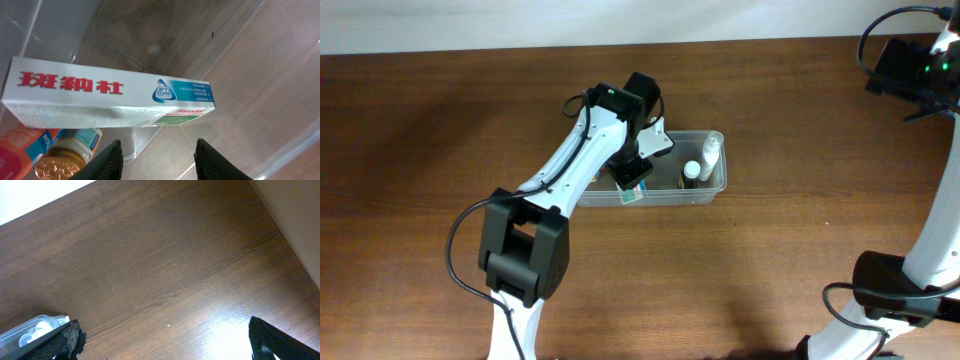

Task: Pack container
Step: 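Lower the box into the container's middle, then push the box down into the container with the left gripper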

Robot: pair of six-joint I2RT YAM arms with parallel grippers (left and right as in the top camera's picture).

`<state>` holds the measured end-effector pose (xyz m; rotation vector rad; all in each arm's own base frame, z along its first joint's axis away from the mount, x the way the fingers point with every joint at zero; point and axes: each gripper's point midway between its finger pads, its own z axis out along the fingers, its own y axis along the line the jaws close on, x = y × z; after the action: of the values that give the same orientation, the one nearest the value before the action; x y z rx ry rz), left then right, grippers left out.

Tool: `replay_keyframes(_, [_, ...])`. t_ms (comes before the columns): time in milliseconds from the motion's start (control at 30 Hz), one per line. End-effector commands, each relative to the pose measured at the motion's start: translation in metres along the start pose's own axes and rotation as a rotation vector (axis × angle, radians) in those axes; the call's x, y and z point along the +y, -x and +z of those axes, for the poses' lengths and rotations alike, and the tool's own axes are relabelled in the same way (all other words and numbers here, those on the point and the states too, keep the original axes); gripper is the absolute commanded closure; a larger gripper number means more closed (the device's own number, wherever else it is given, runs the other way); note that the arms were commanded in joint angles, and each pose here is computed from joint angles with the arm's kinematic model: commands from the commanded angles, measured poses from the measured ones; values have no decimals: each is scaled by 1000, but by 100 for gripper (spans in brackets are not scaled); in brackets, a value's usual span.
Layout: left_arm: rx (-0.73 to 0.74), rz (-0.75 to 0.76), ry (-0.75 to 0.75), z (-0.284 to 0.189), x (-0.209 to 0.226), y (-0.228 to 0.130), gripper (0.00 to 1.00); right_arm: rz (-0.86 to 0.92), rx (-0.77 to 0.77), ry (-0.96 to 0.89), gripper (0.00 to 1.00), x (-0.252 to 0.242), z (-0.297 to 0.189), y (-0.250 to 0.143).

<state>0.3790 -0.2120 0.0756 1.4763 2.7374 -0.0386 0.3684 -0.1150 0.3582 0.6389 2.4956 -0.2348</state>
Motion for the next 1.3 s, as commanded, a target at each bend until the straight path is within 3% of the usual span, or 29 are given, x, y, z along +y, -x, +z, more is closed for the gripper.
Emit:
replay_keyframes(0, [41,-4,-13,17,-2,-4,53,0,-28,-7,2,-5,-11,2])
replay_keyframes(300, [97,-4,-43,47,-3,-7,54,0,-28,-7,2,-5,-11,2])
replay_keyframes(433, [80,-4,-34,48,0,-3,59,0,-28,-7,2,-4,-11,2])
replay_keyframes(1267, [-7,-28,10,49,10,18,60,0,-28,-7,2,-5,-11,2])
